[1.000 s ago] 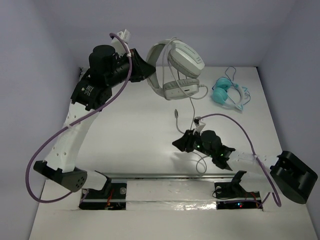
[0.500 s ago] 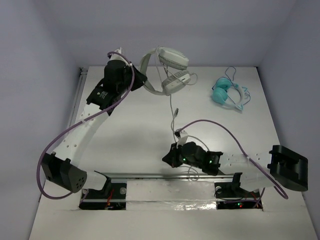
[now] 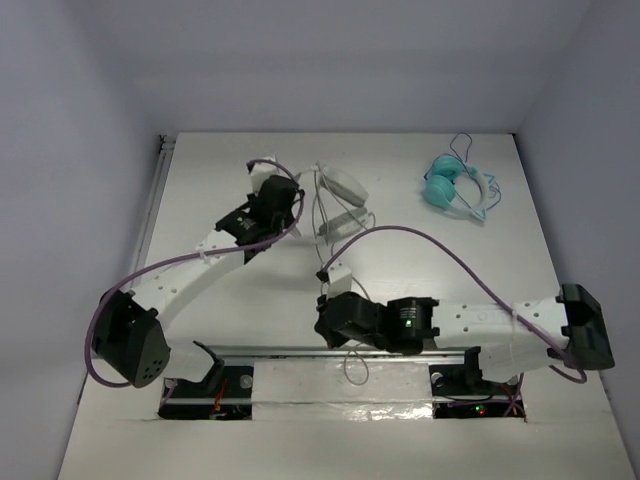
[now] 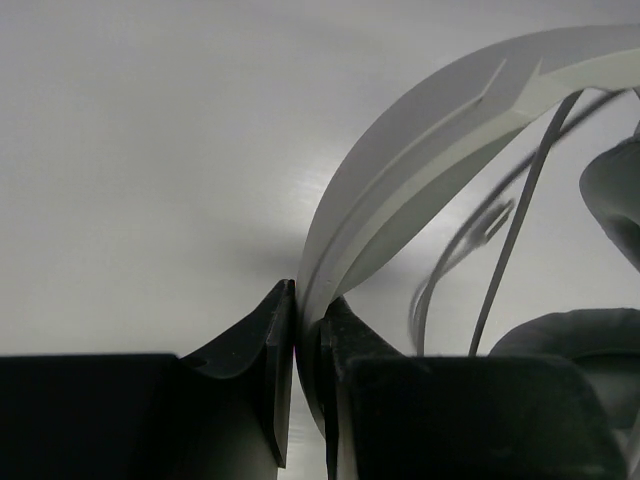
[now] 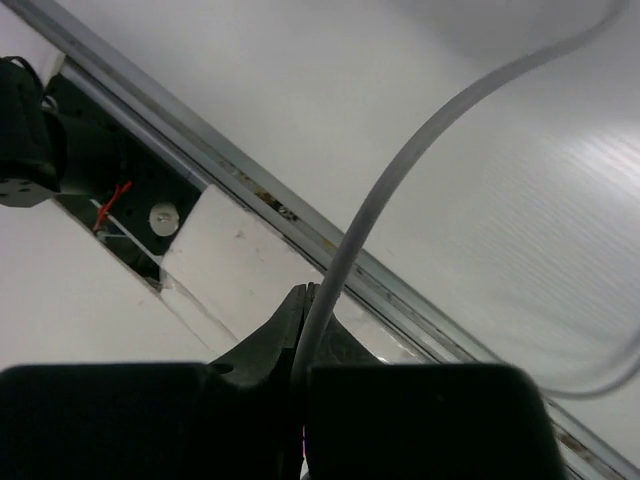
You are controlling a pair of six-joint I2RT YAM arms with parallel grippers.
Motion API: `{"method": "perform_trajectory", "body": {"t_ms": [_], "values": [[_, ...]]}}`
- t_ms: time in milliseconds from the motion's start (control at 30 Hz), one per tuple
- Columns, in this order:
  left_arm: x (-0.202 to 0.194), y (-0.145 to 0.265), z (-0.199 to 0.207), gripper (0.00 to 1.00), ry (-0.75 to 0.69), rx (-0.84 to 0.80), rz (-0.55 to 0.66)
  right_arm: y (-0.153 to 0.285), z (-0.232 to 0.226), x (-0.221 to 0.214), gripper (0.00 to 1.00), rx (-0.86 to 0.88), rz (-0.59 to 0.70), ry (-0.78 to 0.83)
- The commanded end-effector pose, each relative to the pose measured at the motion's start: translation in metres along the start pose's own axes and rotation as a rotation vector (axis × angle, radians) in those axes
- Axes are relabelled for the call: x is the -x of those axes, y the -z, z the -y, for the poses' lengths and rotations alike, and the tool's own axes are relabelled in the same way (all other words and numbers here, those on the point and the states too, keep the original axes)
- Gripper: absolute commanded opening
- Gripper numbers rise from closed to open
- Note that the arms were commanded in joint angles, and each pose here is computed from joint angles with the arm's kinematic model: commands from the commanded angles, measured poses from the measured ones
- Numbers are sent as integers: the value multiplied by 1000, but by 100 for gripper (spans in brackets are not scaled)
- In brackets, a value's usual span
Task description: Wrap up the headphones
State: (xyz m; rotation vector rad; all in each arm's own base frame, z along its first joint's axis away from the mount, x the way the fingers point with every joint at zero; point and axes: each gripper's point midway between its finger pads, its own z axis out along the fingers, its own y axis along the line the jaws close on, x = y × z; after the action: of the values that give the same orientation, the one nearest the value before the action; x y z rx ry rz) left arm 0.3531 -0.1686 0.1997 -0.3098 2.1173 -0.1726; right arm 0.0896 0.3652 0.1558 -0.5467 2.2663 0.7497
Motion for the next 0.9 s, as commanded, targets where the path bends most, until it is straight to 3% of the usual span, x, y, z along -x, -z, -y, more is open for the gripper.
{"method": "perform_trajectory", "body": {"t_ms": [0,233,567,733,867], "values": [[2,21,3,0,-23,1,85,37,26,27,0,-123,46,70],[-56,45,4,0,-162,-70,-18,77,61,66,0,-298,144,178],[-112,79,18,0,-376,-203,-178,83,87,105,0,-442,221,270],[-123,71,19,0,-389,-158,-205,84,53,112,0,-271,199,253],[-124,70,42,0,-381,-218,-215,89,38,119,0,-194,220,245]]}}
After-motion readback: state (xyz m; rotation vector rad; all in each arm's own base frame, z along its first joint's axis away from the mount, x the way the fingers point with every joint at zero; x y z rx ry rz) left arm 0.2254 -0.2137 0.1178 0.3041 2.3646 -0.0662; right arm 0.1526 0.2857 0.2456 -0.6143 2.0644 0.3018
